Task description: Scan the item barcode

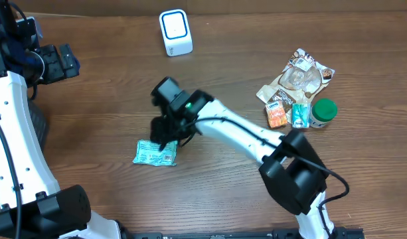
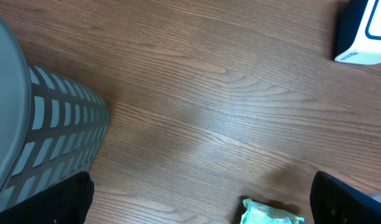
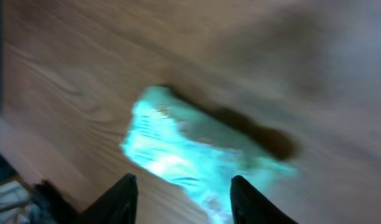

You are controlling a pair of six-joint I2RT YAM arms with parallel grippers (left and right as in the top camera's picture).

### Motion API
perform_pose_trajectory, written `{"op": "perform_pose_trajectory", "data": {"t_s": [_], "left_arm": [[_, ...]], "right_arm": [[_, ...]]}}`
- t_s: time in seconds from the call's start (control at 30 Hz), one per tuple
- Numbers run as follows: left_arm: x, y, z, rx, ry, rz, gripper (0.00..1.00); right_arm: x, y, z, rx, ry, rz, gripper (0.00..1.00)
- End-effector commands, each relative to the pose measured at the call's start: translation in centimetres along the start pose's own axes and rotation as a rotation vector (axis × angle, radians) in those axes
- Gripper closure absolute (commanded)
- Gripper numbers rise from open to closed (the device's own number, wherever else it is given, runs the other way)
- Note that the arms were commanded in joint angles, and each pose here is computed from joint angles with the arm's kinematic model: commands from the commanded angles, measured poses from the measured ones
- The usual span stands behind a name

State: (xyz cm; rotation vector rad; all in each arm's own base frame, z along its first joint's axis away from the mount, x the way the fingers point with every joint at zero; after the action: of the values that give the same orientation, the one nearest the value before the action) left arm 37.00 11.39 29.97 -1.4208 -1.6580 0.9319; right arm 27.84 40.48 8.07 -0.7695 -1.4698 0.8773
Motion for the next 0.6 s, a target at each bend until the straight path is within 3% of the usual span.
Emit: {"op": "perform_pose_trajectory", "data": {"t_s": [0.0, 0.13, 0.57], "left_arm": [[0.0, -0.3, -0.2, -0.011, 0.023, -0.006, 0.0], [0.0, -0.3, -0.2, -0.011, 0.023, -0.006, 0.0], [0.0, -0.3, -0.2, -0.011, 0.023, -0.006, 0.0]], "right_arm": [[-0.4, 1.3, 1.9, 0.022, 0.155, 0.036, 0.59], [-1.1, 2.2, 3.9, 0.077, 0.189, 0.059, 0.64], [-2.6, 3.4, 5.9, 0.14, 0.254, 0.085, 0.64]]}}
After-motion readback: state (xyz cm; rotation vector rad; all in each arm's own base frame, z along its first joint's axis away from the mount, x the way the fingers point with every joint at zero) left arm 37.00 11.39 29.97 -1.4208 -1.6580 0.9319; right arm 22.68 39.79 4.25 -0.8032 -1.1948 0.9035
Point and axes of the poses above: each gripper's point midway between its finger pads, its own y axis out along the fingers, its own x axis along the line the jaws close on, z = x × y, the point moved 1 cm from there along -y, back along the fingers, and after that the axes turned 15 degrees about y, right-handed, at the moved point
